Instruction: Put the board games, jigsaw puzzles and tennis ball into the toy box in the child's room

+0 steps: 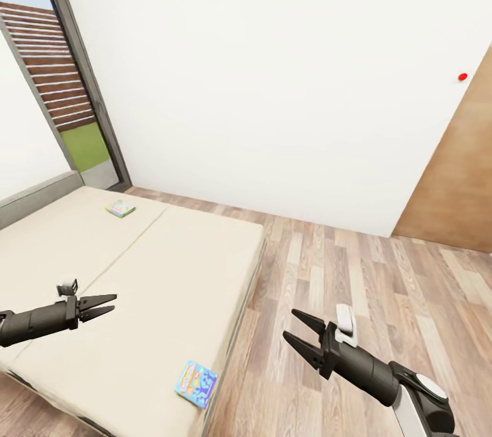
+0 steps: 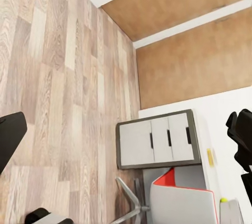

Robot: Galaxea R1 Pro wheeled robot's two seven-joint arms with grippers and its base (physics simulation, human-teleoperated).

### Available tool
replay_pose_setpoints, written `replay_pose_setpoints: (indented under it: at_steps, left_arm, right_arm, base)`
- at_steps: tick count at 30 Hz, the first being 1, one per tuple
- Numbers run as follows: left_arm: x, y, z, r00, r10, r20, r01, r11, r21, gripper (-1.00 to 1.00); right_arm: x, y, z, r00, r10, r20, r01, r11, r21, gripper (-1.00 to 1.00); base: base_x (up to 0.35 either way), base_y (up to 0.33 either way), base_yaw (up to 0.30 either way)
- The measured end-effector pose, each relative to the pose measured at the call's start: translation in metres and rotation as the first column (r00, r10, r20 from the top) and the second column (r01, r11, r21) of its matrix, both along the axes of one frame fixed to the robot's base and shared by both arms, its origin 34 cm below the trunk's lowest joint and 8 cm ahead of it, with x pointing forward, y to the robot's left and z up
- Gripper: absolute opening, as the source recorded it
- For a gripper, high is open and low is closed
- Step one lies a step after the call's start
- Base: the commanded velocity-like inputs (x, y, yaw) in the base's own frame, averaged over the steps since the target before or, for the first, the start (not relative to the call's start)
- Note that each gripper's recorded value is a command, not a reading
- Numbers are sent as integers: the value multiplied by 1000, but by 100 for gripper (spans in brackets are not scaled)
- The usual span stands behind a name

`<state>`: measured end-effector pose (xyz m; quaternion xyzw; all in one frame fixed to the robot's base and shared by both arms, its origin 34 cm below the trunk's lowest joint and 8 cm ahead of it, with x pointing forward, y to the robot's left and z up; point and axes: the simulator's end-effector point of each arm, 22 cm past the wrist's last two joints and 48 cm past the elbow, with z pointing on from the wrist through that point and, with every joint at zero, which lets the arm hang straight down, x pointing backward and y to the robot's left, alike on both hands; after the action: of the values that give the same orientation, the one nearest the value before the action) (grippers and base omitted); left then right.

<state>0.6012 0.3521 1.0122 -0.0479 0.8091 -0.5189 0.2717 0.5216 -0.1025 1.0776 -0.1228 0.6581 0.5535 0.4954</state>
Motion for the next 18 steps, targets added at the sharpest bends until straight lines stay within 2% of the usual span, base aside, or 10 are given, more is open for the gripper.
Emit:
replay_pose_setpoints:
  at_steps: [10, 18]
  left_arm:
    - [0, 0, 1, 1000, 1, 3, -1, 1000, -1, 100]
    - [0, 0, 3, 1000, 1, 6, -1, 1000, 0, 100]
  right_arm:
    - [1, -1, 0, 1000, -4, -2, 4, 1000, 0, 100]
    - [1, -1, 1, 1000, -5, -4, 5, 1000, 1, 100]
  base:
    - [0, -13, 50]
    - [0, -16, 194]
